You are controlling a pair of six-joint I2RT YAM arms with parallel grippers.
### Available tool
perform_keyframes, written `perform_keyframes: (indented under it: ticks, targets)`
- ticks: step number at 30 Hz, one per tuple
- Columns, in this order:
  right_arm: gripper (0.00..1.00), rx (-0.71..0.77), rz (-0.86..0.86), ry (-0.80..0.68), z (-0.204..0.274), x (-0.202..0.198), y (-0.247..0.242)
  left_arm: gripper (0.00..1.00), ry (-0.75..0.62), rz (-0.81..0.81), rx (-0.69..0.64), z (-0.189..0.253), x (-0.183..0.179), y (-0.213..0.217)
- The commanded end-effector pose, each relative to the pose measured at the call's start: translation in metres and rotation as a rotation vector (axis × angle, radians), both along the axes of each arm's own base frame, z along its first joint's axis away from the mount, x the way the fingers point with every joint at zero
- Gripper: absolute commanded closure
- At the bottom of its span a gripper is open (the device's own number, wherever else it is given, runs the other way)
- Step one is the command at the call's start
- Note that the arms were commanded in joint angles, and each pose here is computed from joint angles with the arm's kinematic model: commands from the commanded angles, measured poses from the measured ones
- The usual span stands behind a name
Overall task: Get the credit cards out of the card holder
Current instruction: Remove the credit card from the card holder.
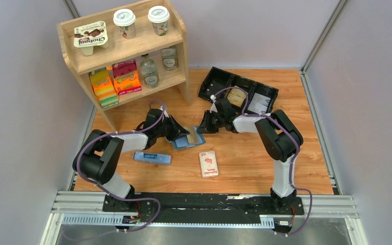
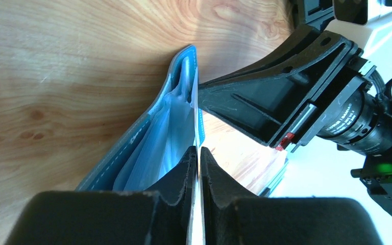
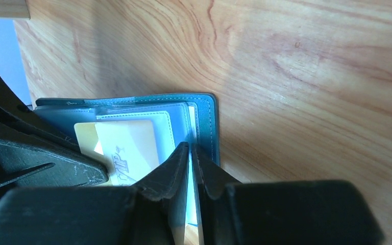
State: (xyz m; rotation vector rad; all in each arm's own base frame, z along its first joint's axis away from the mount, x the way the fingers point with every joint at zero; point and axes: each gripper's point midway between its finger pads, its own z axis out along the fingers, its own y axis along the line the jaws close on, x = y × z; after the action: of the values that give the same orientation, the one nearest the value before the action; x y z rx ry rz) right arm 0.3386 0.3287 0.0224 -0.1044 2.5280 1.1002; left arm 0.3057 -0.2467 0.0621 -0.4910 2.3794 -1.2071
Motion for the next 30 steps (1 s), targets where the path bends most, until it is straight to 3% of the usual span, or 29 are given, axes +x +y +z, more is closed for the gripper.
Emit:
perform_keyframes:
  ticks: [1,14,19,21,22,25,30]
  targets:
    - [0.84,-0.158,-0.016,0.093,-0.054,-0.02,-0.02,0.87,-0.043,-0.011,0.038,0.013,0.0,0.008]
    - [0.84,-0.174,-0.019,0.097,-0.059,-0.02,-0.022,0.89,0.026,-0.008,0.284,-0.002,-0.022,0.051]
    - [0.84,-0.168,-0.016,0.095,-0.059,-0.018,-0.021,0.92,0.028,-0.015,0.269,-0.005,-0.024,0.051]
    - [0.84,-0.165,-0.016,0.095,-0.058,-0.018,-0.021,0.85,0.025,-0.024,0.236,-0.002,-0.022,0.045]
    - [0.84,-0.166,-0.014,0.097,-0.059,-0.019,-0.02,0.73,0.022,-0.023,0.224,-0.001,-0.021,0.043]
    - [0.84,-0.168,-0.017,0.097,-0.059,-0.018,-0.021,0.55,-0.005,-0.021,0.143,0.007,-0.011,0.03]
    - [0.84,-0.165,-0.016,0.095,-0.058,-0.018,-0.021,0.49,0.042,-0.006,0.1,-0.008,-0.007,0.024]
